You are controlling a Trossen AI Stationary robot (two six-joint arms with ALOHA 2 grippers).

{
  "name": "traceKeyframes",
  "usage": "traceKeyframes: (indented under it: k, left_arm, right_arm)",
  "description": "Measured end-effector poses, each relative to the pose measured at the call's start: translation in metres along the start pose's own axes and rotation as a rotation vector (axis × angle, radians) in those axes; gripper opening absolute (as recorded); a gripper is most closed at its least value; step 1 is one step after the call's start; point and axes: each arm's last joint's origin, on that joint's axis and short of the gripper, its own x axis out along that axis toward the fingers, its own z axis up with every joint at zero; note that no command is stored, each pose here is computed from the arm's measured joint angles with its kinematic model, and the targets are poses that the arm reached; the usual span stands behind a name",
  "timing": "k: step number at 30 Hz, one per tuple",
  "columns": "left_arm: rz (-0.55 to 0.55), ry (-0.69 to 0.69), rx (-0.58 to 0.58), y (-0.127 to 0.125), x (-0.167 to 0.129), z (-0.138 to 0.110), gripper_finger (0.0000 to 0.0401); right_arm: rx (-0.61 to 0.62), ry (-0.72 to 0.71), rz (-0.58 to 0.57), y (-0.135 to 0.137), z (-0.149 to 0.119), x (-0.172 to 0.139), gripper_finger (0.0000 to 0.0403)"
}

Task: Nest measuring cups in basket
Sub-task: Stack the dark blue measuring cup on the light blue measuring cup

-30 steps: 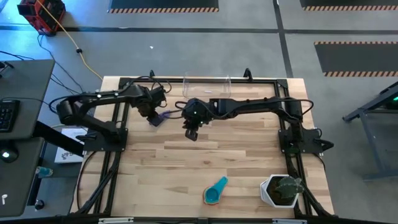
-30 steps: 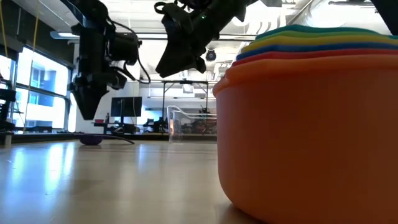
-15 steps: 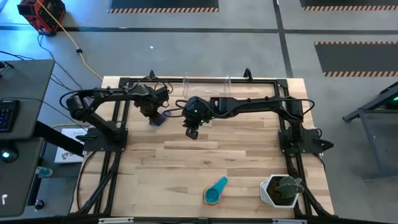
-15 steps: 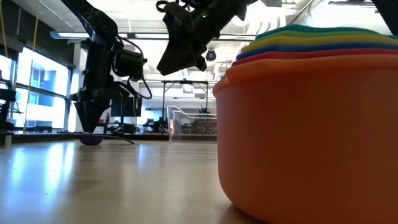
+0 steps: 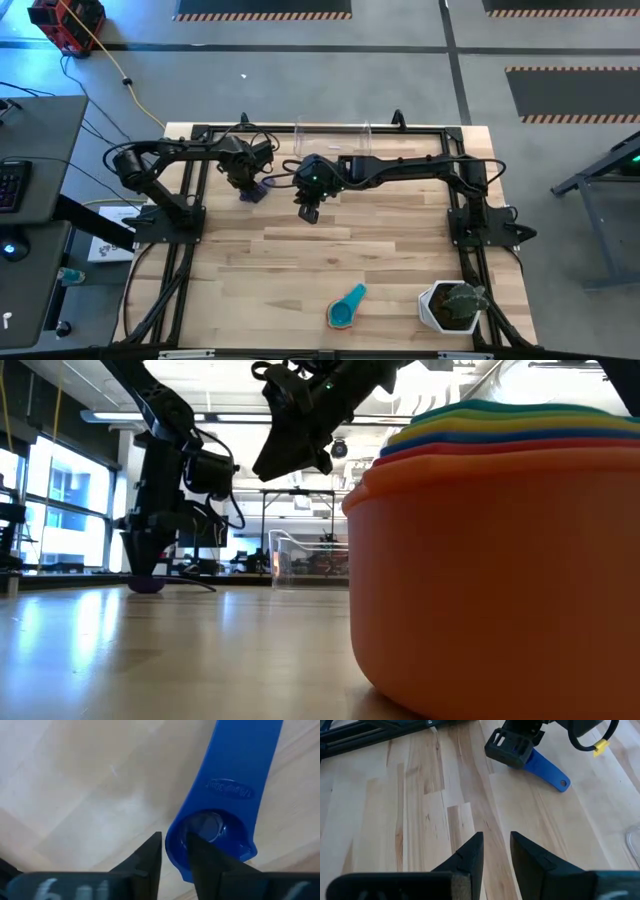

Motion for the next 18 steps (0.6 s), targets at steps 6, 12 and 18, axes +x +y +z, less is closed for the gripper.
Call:
traceKeyframes:
  k: [6, 12, 18]
  left_arm:
    - [0.000, -0.002, 0.087, 0.000, 0.000, 0.000, 0.0011]
    - [0.001, -0.003, 0.117, -0.003, 0.000, -0.001, 0.0006]
    - [-0.014, -0.035, 0.181, -0.020, -0.009, -0.010, 0.0003]
  right_arm:
    - [0.002, 0.000, 0.000, 0.000, 0.000, 0.000, 0.0087]
    - [0.005, 0.001, 0.001, 0.001, 0.000, 0.000, 0.0087]
    - [0.086, 0.001, 0.001, 0.001, 0.000, 0.000, 0.0087]
